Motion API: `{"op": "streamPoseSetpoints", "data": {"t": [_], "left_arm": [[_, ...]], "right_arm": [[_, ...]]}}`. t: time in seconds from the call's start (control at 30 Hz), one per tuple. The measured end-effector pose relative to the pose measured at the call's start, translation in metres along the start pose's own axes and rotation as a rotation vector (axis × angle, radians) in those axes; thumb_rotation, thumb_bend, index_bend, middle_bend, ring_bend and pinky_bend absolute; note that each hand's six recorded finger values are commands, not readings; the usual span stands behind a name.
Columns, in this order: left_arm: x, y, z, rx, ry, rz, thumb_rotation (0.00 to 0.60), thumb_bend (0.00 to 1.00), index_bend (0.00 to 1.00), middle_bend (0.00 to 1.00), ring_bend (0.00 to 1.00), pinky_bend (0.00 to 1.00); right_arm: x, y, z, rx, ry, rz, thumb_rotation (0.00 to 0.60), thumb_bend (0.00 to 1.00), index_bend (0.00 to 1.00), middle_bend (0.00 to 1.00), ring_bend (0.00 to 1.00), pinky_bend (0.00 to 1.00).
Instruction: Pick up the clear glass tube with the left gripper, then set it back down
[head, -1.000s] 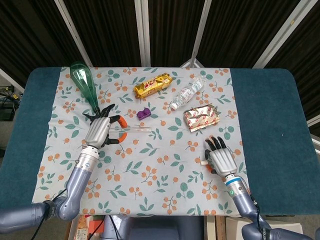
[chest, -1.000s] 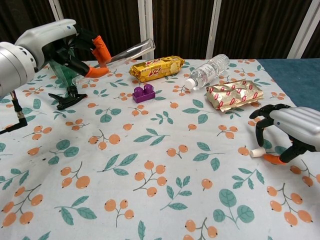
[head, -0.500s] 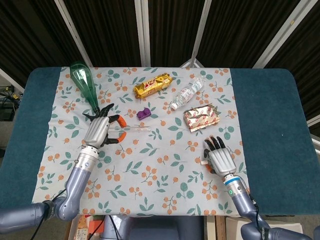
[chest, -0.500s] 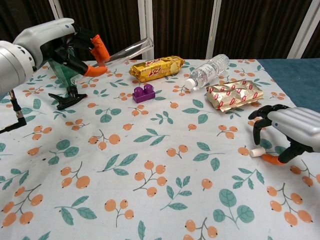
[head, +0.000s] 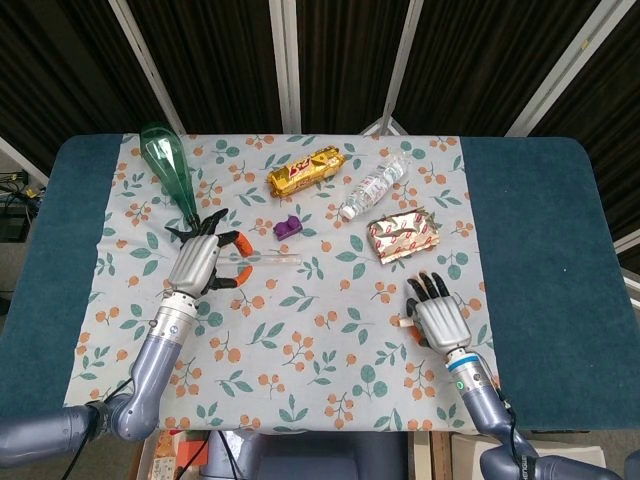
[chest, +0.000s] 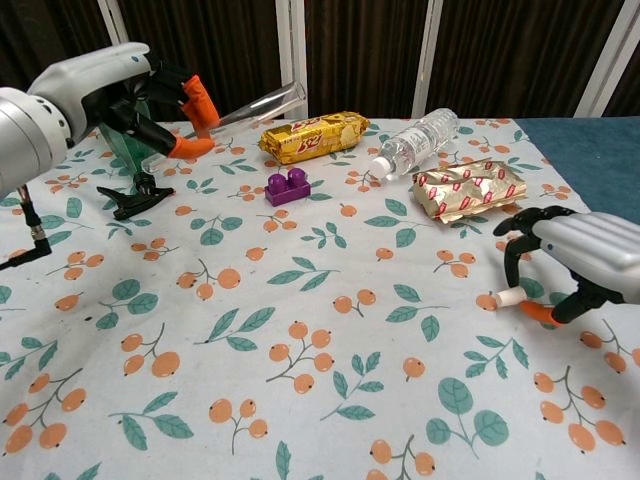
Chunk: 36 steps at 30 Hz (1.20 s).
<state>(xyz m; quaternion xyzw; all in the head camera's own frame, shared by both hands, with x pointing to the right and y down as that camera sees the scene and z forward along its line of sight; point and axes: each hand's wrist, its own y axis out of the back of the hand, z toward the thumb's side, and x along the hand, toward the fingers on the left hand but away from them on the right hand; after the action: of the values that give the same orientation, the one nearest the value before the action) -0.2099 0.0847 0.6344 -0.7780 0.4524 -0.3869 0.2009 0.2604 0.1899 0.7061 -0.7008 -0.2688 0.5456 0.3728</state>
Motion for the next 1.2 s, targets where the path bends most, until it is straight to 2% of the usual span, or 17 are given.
{"op": "streamPoseSetpoints", "data": {"t": [0.27, 0.37, 0.57, 0.6, 0.8, 0.93, 1.2], "left_arm": [[0.002, -0.013, 0.003, -0.017, 0.005, -0.02, 0.6, 0.53, 0.61, 0.49, 0.05, 0.0], [0.003, -0.021, 0.003, -0.036, 0.018, -0.03, 0.6, 0.53, 0.61, 0.49, 0.05, 0.0], [0.007, -0.044, 0.003, -0.114, 0.08, -0.057, 0.6, 0.53, 0.6, 0.49, 0.05, 0.0], [0.009, -0.05, 0.004, -0.129, 0.09, -0.061, 0.6, 0.53, 0.6, 0.49, 0.05, 0.0], [0.02, -0.072, 0.011, -0.217, 0.134, -0.062, 0.6, 0.53, 0.6, 0.49, 0.05, 0.0], [0.028, -0.084, 0.014, -0.261, 0.171, -0.066, 0.6, 0.53, 0.6, 0.49, 0.05, 0.0], [0.041, -0.088, 0.026, -0.238, 0.204, -0.081, 0.6, 0.53, 0.6, 0.49, 0.05, 0.0]], "right_arm": [[-0.004, 0.028, -0.006, -0.019, 0.001, -0.085, 0.6, 0.44, 0.59, 0.16, 0.02, 0.0], [-0.006, 0.043, -0.008, -0.022, 0.002, -0.138, 0.6, 0.44, 0.59, 0.16, 0.02, 0.0], [-0.013, 0.084, -0.013, 0.012, 0.02, -0.311, 0.6, 0.44, 0.59, 0.16, 0.02, 0.0], [-0.016, 0.096, -0.016, 0.024, 0.021, -0.359, 0.6, 0.44, 0.59, 0.16, 0.02, 0.0], [-0.03, 0.13, -0.018, 0.042, 0.025, -0.474, 0.6, 0.44, 0.59, 0.16, 0.02, 0.0], [-0.038, 0.144, -0.015, 0.08, 0.048, -0.521, 0.6, 0.44, 0.59, 0.16, 0.02, 0.0], [-0.05, 0.155, -0.001, 0.202, 0.118, -0.583, 0.6, 0.44, 0.59, 0.16, 0.02, 0.0]]}}
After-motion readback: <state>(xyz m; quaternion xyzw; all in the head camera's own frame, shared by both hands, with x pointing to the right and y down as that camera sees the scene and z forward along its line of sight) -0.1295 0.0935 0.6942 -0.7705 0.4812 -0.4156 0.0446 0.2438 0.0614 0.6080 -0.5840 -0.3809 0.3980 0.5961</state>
